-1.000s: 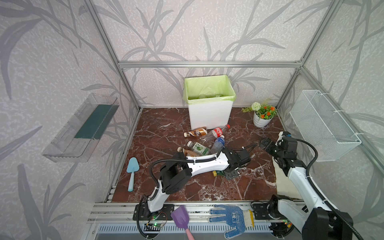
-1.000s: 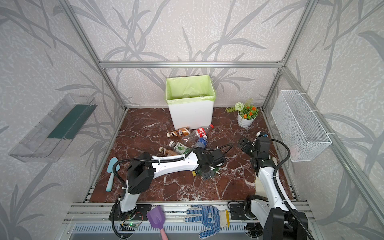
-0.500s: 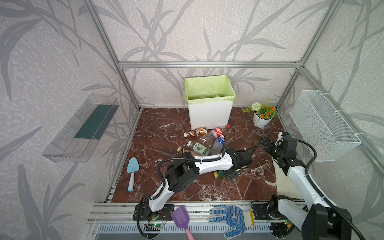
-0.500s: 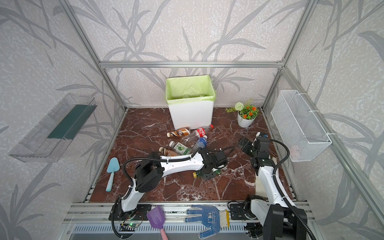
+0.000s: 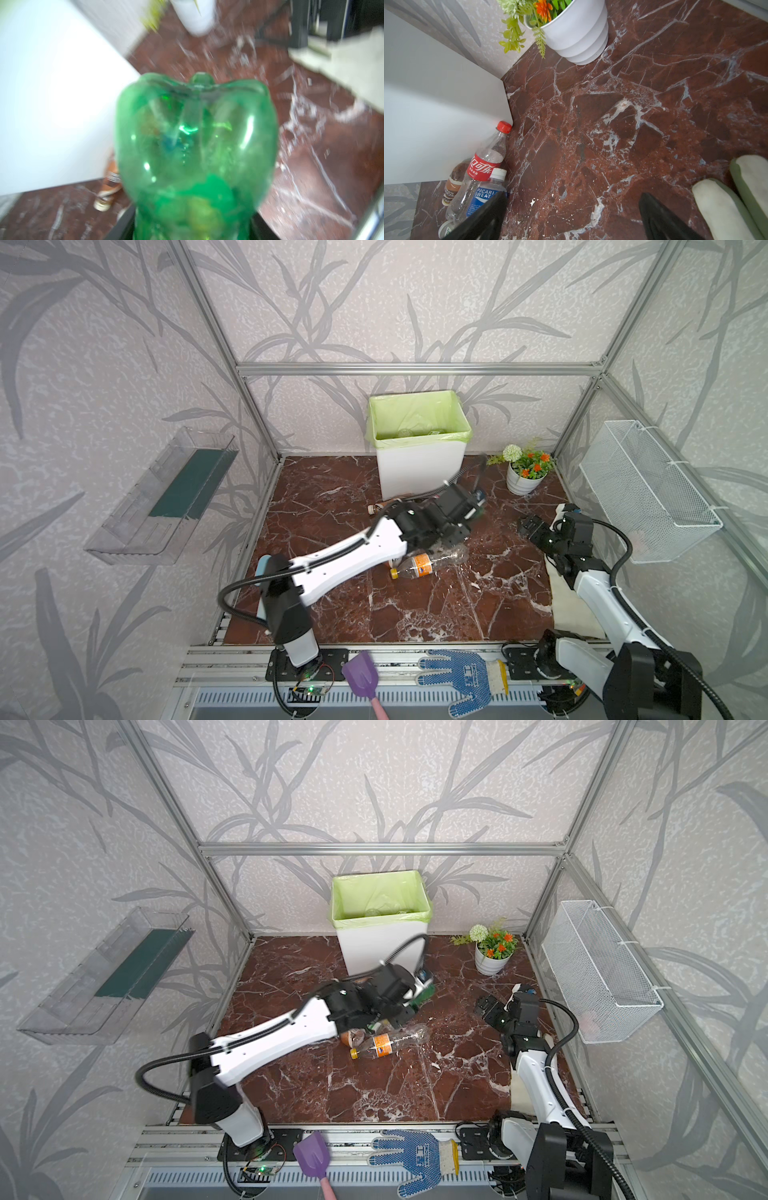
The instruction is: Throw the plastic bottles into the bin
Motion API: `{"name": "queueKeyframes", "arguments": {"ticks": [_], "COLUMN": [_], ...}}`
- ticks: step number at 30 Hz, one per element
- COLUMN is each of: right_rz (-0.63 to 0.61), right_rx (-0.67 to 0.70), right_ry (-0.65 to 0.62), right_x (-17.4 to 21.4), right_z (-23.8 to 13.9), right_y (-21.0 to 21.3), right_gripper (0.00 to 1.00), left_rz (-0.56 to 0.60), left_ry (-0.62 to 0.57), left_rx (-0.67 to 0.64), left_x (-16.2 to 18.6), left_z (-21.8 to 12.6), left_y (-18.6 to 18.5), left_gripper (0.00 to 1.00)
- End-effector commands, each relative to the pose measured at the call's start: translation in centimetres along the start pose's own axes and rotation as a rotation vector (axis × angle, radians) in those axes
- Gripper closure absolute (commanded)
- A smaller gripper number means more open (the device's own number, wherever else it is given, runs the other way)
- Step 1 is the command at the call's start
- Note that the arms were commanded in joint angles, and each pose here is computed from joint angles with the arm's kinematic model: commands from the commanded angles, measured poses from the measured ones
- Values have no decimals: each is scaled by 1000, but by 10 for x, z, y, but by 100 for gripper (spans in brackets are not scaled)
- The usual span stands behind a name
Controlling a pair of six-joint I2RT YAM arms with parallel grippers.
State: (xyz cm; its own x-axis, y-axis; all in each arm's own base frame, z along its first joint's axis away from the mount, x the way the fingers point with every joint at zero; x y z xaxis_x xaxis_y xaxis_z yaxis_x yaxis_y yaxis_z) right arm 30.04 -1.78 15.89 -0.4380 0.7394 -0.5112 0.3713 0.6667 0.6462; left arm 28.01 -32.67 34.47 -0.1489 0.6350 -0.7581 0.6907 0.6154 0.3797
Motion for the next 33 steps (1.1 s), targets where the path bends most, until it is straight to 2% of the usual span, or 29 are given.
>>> {"name": "queueKeyframes", "arguments": {"ticks": [1, 4, 7, 9, 11, 14, 16, 17, 20, 21, 22, 23, 27, 30, 33], "right_rz": [17, 18, 23, 30, 32, 27, 28, 18, -12, -15, -18, -19, -22, -59, -83], "right_rx": [-55, -66, -74, -83, -105, -132, -131, -124, -90, -85, -82, -82, -78, -57, -51], "right_ry": [-9, 7, 22, 31, 42, 55, 59, 56, 34, 31, 35, 42, 63, 63, 73], "right_x": [-6, -6, -4, -3, -1, 0, 0, -1, -1, 0, 1, 3, 6, 5, 6], "right_z": [2, 4, 6, 6, 6, 5, 2, 0, -5, -6, -6, -6, -4, -4, -4], "right_y": [10, 12, 13, 14, 17, 21, 23, 22, 17, 16, 15, 14, 14, 18, 26], "right_gripper": [1, 1, 0, 1, 2, 4, 4, 4, 4, 4, 4, 4, 5, 5, 5], "left_rz": [-69, -137, -214, -289, -367, -447, -473, -487, -490, -489, -487, -483, -469, -455, -463], "left_ry": [-371, -568, -614, -607, -579, -455, -382, -380, -472, -511, -553, -591, -692, -666, -606], "left_rx": [-280, -395, -433, -401, -337, -296, -284, -264, -203, -205, -213, -212, -230, -247, -308], "left_x": [-54, -71, -73, -71, -69, -62, -63, -67, -92, -99, -104, -108, -105, -86, -50], "left_z": [-80, -126, -122, -94, -46, 31, 63, 69, 57, 50, 40, 31, -9, -27, -37], "left_y": [85, 136, 178, 200, 218, 240, 248, 250, 249, 250, 252, 250, 241, 229, 220], "left_gripper": [59, 60, 60, 60, 57, 48, 44, 40, 27, 19, 7, 1, 1, 1, 1]}}
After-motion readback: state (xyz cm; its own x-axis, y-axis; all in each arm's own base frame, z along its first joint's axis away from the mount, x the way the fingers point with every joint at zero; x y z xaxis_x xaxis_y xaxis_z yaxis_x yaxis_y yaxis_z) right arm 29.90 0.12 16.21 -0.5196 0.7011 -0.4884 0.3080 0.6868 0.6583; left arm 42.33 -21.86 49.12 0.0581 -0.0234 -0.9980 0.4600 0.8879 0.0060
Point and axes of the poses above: each gripper's point midway between its finger pads, its own z axis out along the fingers, its own y axis along the line the jaws close on, x = y × z, the point moved 4 cm from there along -z, back along the fingers, and after that the axes turned 9 degrees about z, right-handed, at the moved point
